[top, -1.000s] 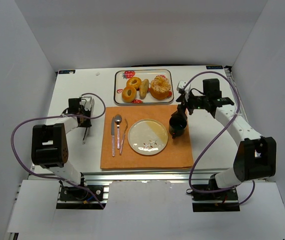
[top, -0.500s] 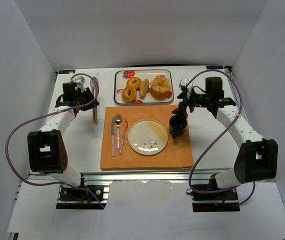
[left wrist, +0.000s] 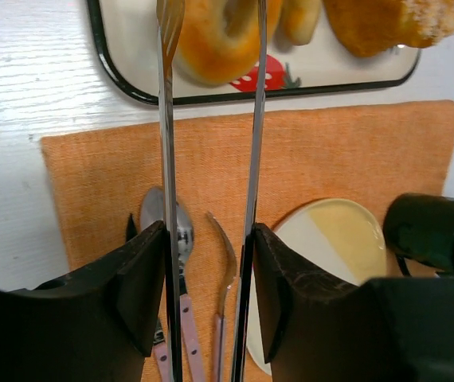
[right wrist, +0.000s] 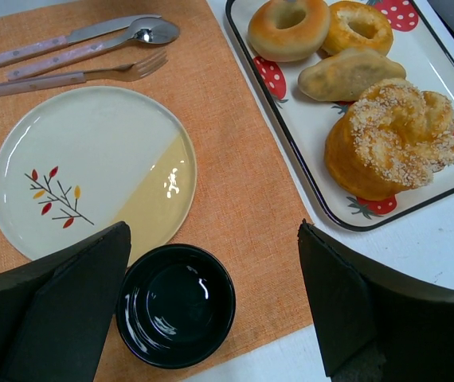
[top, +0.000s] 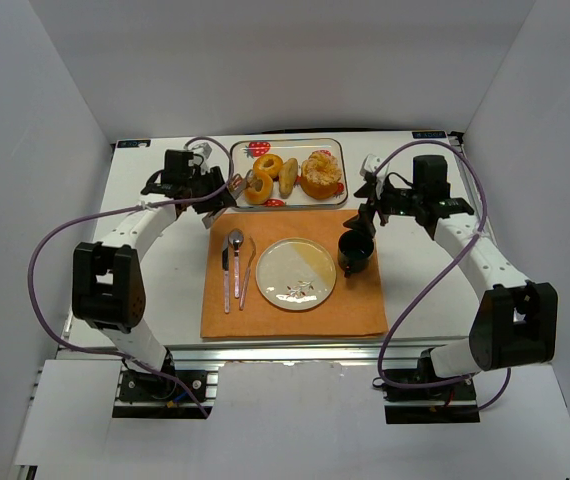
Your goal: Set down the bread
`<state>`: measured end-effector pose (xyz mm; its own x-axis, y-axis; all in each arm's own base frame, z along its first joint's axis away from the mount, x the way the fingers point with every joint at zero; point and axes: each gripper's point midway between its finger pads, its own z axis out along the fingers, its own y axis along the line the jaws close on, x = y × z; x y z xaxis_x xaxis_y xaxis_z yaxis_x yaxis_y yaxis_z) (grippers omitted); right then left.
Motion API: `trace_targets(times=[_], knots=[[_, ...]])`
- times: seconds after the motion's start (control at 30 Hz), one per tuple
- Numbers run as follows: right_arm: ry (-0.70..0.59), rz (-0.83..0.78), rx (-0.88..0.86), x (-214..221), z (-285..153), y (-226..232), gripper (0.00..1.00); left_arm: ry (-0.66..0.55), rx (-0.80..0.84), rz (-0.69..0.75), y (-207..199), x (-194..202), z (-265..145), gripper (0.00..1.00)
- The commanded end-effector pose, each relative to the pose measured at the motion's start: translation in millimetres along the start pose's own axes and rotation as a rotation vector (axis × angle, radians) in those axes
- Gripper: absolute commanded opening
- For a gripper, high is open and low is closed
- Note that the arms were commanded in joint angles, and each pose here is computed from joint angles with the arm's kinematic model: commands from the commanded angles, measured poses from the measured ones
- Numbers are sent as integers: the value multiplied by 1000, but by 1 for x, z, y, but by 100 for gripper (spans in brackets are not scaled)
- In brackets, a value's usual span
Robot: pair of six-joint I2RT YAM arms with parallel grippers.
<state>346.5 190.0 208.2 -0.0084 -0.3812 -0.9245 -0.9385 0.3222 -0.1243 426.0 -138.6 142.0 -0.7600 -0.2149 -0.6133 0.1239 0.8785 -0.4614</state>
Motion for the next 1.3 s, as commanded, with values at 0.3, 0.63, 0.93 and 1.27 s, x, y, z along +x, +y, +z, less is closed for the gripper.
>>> trace_targets(times=[0.3,0.63,0.93,1.27], knots=[[-42,-23,1,-12,-6,2,89,-23,-72,154,-2,-22,1,56],[-33,-21,2,-9,-5,1,89,49,-66,176,5,1,9,57],[-34,-21,3,-10,-5,1,89,72,-51,175,7,9,18,57],[-36,-28,5,-11,-7,2,89,84,-38,171,5,13,18,27]])
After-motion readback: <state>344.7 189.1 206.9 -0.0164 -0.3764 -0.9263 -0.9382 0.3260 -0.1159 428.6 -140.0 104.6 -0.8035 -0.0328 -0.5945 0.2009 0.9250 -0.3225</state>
